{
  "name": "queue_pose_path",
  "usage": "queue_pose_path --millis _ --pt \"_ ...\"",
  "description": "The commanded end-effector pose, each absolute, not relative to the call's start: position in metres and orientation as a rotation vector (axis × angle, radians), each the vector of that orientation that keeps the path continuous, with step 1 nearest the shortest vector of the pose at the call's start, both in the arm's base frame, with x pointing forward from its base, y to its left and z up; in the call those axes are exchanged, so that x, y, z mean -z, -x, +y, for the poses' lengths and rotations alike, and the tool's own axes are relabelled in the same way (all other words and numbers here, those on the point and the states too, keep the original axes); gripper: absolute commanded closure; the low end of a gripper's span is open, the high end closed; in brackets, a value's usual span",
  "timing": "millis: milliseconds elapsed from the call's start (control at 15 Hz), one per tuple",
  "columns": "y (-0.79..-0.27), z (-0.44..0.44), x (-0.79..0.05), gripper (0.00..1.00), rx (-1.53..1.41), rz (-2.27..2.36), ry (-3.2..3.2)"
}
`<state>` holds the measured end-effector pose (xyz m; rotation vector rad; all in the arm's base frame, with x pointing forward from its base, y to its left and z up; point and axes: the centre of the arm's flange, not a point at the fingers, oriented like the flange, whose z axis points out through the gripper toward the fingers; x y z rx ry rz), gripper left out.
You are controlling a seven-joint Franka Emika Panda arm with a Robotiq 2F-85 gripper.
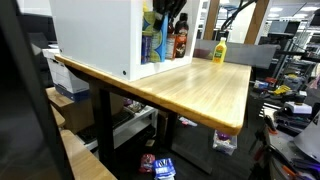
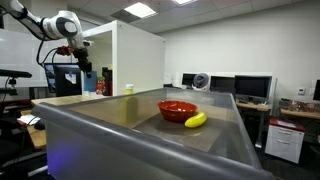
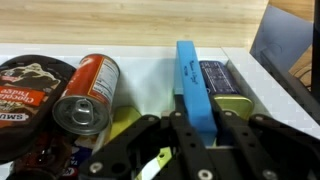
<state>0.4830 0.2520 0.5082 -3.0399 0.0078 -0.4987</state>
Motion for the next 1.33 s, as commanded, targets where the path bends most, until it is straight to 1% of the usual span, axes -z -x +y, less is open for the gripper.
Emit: queue_pose_path --millis 0,667,1267 --pt "-0.484 0.254 -0.516 0.94 0.535 0.033 2.954" --pt "-0.482 0.242 -0.498 0.94 0.568 0.093 2.929" --pt "-0.471 0.266 -0.495 0.94 0.622 0.04 2.965"
